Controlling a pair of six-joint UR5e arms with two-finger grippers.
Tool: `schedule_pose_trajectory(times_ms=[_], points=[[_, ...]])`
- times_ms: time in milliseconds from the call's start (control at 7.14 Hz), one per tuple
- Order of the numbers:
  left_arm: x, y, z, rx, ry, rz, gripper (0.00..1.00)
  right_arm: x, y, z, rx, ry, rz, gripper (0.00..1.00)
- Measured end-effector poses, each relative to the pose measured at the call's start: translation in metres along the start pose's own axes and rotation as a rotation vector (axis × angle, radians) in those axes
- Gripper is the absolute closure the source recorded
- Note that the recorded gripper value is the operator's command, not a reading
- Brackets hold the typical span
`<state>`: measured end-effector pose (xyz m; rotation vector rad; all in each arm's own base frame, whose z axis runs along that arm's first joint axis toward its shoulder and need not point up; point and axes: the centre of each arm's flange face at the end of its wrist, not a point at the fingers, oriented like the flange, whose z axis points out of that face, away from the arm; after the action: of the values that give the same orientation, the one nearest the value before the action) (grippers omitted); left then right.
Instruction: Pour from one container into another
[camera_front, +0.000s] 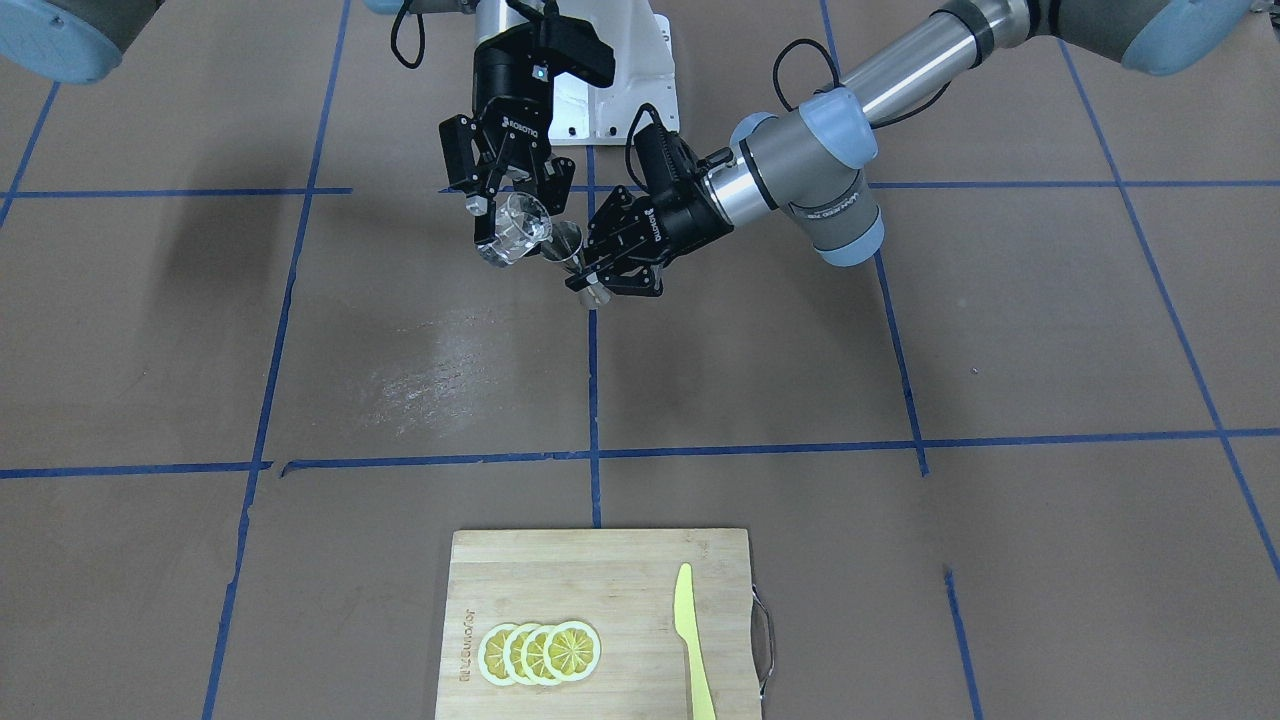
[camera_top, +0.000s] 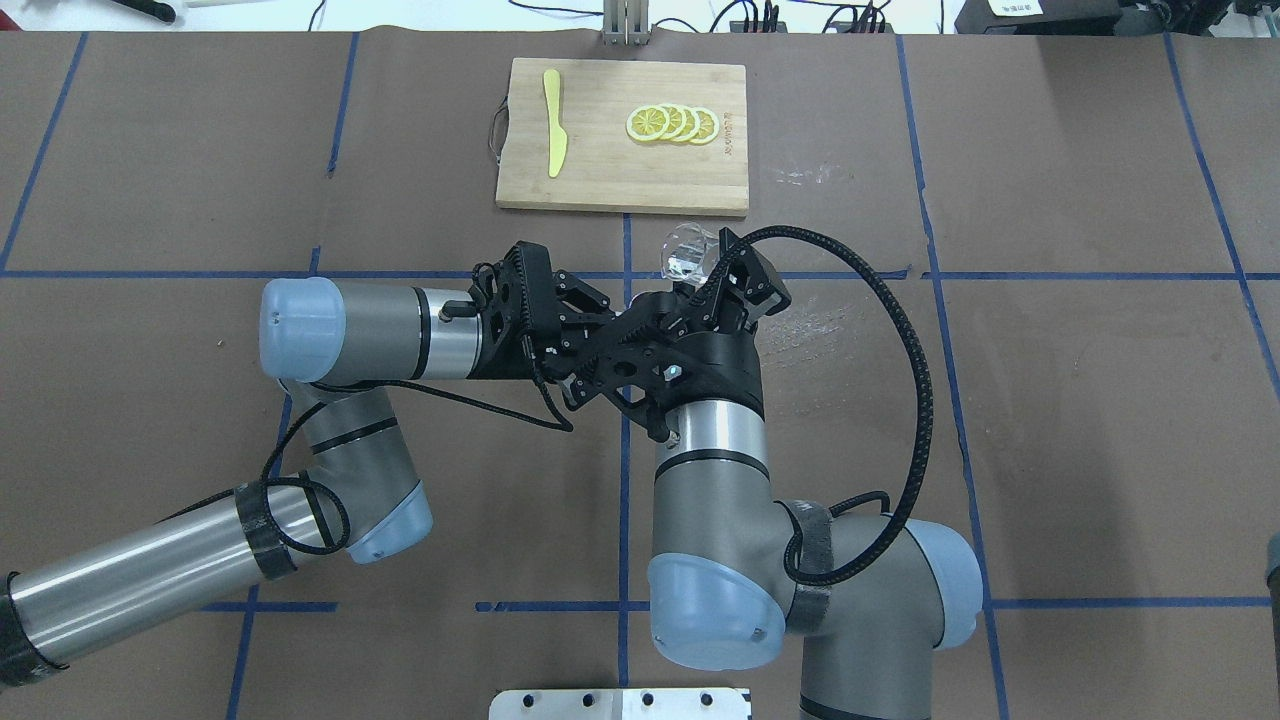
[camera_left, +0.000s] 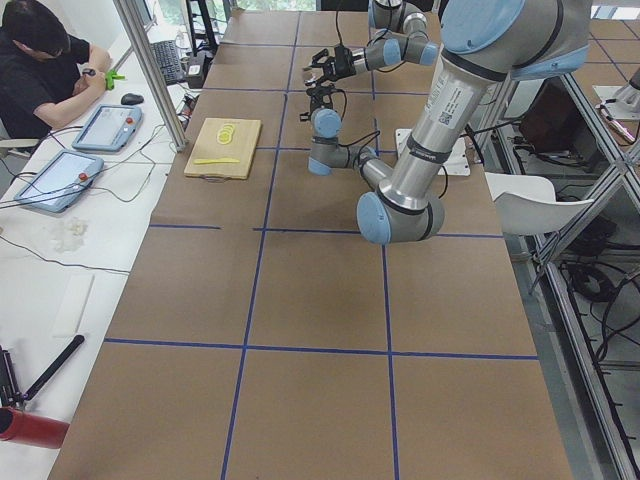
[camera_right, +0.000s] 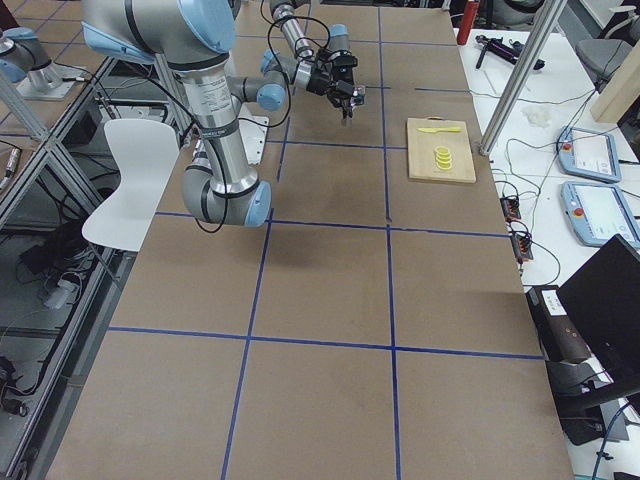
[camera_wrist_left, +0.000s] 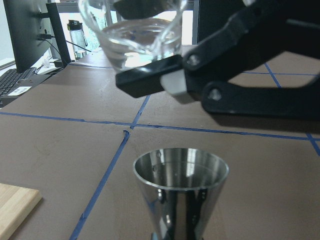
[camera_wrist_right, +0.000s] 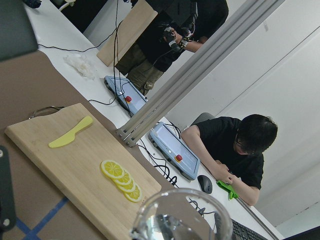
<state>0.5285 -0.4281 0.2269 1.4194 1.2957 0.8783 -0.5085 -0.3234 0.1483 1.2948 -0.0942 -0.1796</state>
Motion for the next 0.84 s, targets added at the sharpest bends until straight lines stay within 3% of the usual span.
schedule_pose_trajectory(times_ms=[841], points=[[0.0005, 0.0004, -0.0002, 0.000, 0.001, -0.001, 1.00, -0.0077, -0.0014, -0.0061, 0.002, 0.061, -0.172, 1.00]])
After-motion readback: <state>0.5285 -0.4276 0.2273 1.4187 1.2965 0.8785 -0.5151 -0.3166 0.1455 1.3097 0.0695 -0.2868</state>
